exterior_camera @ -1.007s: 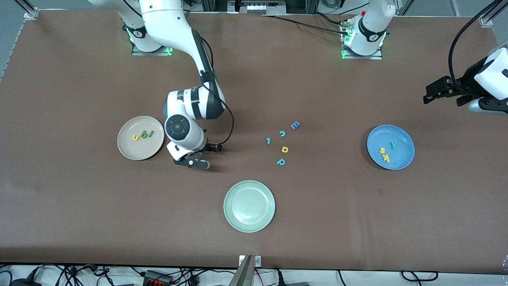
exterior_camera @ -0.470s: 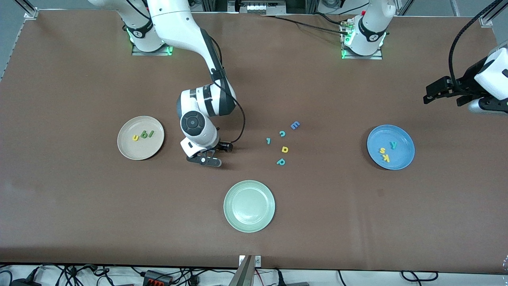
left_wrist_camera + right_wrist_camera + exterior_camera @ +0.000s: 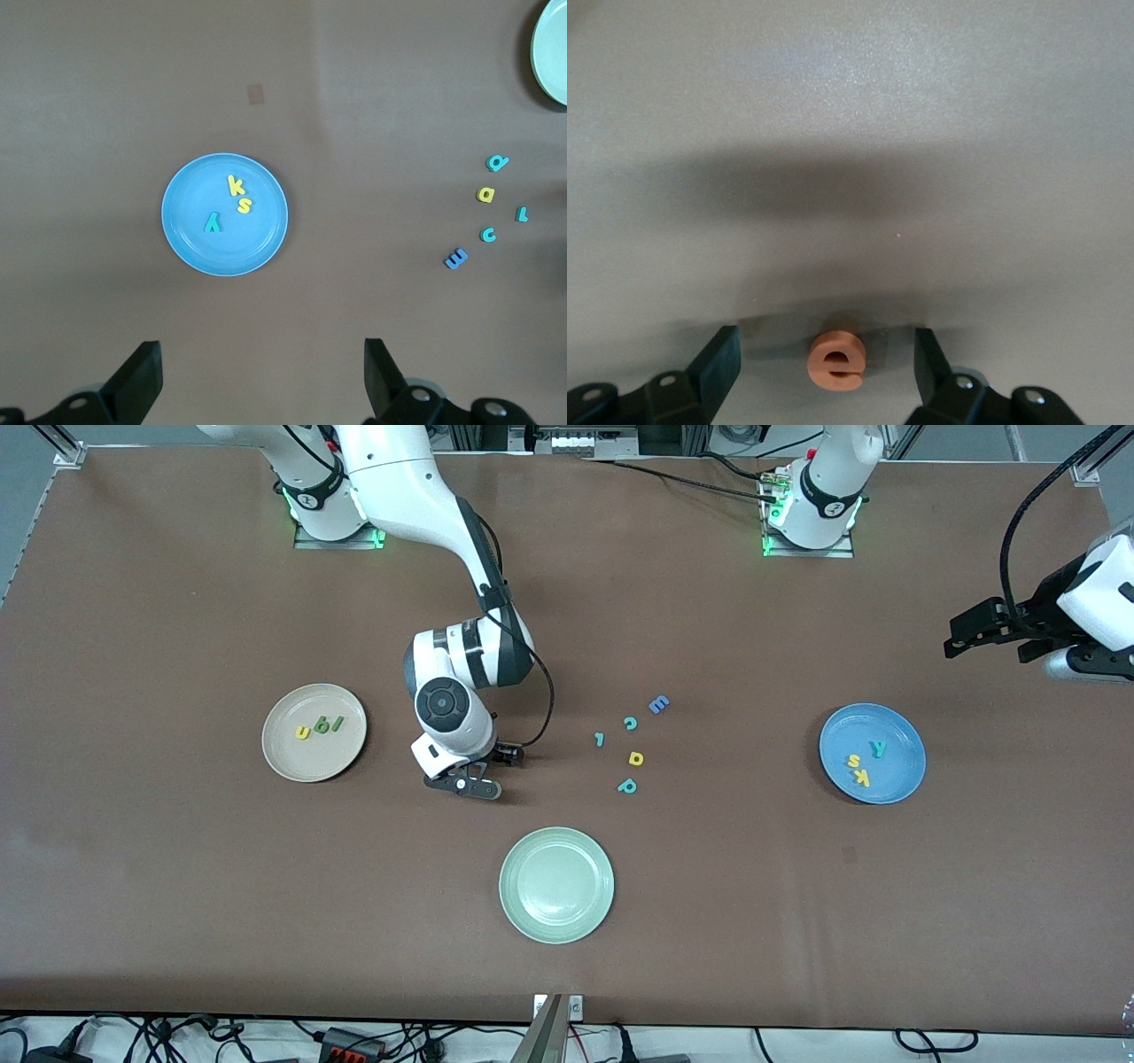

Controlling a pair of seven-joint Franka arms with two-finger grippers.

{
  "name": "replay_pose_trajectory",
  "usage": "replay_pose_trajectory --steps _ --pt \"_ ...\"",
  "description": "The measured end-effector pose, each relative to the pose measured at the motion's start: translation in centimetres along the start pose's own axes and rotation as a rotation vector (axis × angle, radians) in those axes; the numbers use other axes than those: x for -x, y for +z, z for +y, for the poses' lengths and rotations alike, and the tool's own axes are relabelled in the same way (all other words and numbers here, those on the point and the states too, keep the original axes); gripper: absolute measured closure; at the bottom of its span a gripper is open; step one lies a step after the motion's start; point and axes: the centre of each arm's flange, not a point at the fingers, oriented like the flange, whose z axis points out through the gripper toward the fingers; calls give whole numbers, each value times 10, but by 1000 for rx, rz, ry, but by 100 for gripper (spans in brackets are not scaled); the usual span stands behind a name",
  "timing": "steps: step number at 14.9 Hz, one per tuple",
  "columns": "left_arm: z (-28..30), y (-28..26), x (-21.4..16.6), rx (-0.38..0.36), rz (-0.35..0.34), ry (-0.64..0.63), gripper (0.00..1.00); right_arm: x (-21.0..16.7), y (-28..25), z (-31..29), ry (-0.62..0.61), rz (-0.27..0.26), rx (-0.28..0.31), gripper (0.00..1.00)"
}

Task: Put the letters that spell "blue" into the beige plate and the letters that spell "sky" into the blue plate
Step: 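Reach the orange e with the right gripper and grasp it, then carry the orange e to the beige plate and release it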

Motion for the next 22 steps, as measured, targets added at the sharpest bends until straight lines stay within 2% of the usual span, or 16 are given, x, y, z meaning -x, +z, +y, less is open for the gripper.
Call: replay_pose_trajectory --steps 1,2,4,14,16,17,19,22 --pt "0 1 0 0 -1 0 0 0 0 0 0 0 0 14" --pt "0 1 -1 0 -2 0 0 0 0 0 0 0 0 20" --pt "0 1 -1 0 -2 -1 0 -1 -2 -2 -1 4 -4 38" --pt "-1 0 -1 0 -1 -4 0 -1 -2 -2 -1 4 -3 38" --pt "-1 0 -1 0 0 -4 0 -1 -2 -2 -1 4 -3 41" --pt "-1 0 -1 0 0 -4 0 -1 -4 -3 -1 5 -5 49" --pt "-1 0 -1 0 0 -4 0 -1 -6 -4 -2 4 -7 72" --pt "-1 0 -1 0 0 -4 0 -1 -6 -4 -1 4 -7 73"
